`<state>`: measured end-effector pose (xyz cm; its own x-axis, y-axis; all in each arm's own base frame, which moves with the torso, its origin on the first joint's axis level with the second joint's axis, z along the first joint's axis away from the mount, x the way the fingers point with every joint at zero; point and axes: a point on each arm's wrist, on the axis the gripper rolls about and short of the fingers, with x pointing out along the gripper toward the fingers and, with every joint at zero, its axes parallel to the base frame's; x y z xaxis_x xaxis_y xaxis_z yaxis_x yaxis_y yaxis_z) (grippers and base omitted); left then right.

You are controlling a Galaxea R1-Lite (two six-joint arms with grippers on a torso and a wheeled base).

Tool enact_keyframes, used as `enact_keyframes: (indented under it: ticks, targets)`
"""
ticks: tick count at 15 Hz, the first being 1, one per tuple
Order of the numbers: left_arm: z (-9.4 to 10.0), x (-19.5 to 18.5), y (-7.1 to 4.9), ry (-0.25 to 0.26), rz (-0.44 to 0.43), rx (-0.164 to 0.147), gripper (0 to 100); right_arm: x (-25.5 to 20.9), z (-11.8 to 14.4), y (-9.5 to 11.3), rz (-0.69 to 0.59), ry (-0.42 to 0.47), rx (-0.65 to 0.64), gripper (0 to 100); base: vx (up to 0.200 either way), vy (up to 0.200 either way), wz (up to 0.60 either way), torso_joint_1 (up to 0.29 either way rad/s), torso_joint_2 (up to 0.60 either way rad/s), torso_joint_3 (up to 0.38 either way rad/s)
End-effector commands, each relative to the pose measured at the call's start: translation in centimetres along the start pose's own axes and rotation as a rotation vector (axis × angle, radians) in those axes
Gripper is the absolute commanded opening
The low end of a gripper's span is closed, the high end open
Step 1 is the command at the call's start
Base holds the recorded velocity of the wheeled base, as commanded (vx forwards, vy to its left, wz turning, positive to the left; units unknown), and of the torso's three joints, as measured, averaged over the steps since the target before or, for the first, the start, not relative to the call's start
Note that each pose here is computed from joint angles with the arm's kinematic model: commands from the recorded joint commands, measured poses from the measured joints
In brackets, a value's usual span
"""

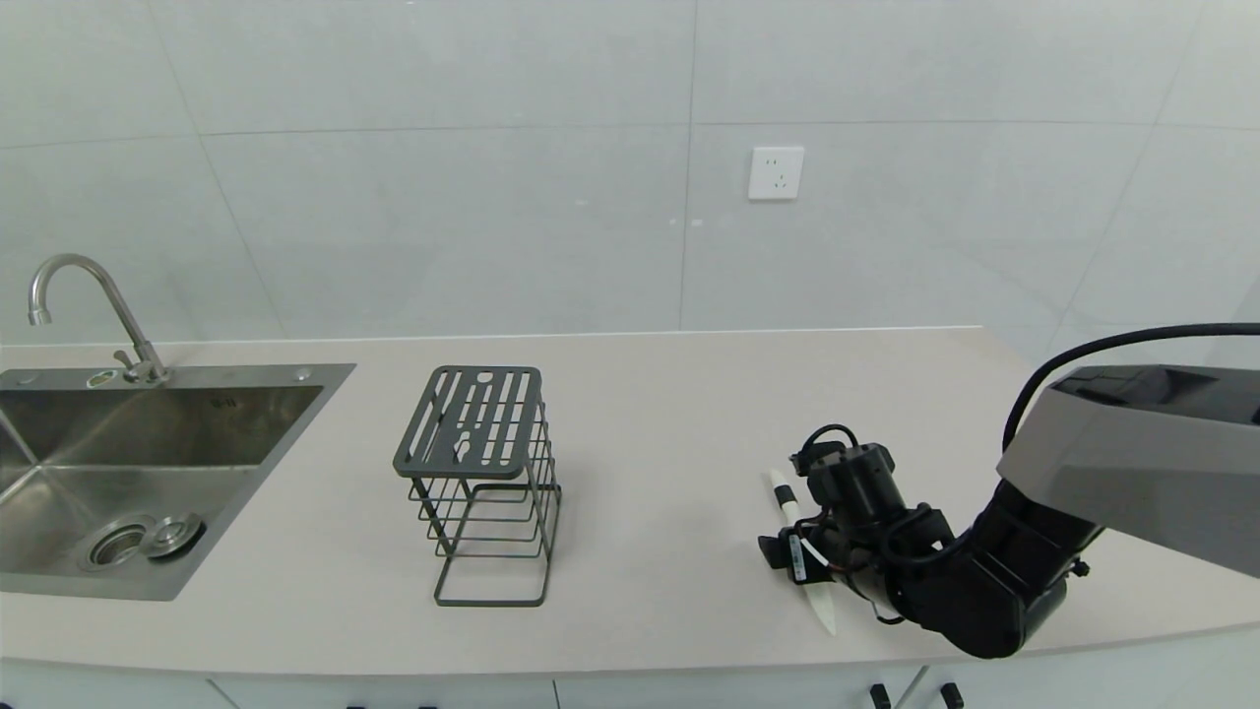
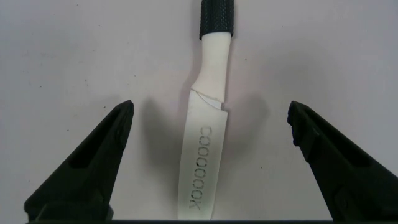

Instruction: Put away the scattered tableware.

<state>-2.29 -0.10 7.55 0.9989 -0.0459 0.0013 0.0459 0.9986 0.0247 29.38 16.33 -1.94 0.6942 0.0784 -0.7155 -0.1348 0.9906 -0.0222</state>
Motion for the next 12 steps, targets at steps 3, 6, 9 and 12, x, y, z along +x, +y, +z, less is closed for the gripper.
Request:
enact_keyframes:
  ticks: [3,6,9,12]
  targets:
    - [0.0,0.0,0.0,0.001,0.001,0.0,100,0.7,0.0,0.0,-0.003,0.003,0.005,100,0.0,0.0,0.0,0.0,0.0,0.0]
    - [0.0,0.0,0.0,0.001,0.001,0.0,100,0.7,-0.1,0.0,0.002,0.008,0.003,100,0.0,0.0,0.0,0.0,0.0,0.0]
    - [0.0,0.0,0.0,0.003,0.001,-0.002,100,1.2,-0.9,0.2,0.003,0.033,-0.005,0,0.0,0.0,0.0,0.0,0.0,0.0]
    - [0.0,0.0,0.0,0.003,0.001,-0.003,100,1.1,-1.2,0.1,0.001,0.044,0.003,0,0.0,0.0,0.0,0.0,0.0,0.0]
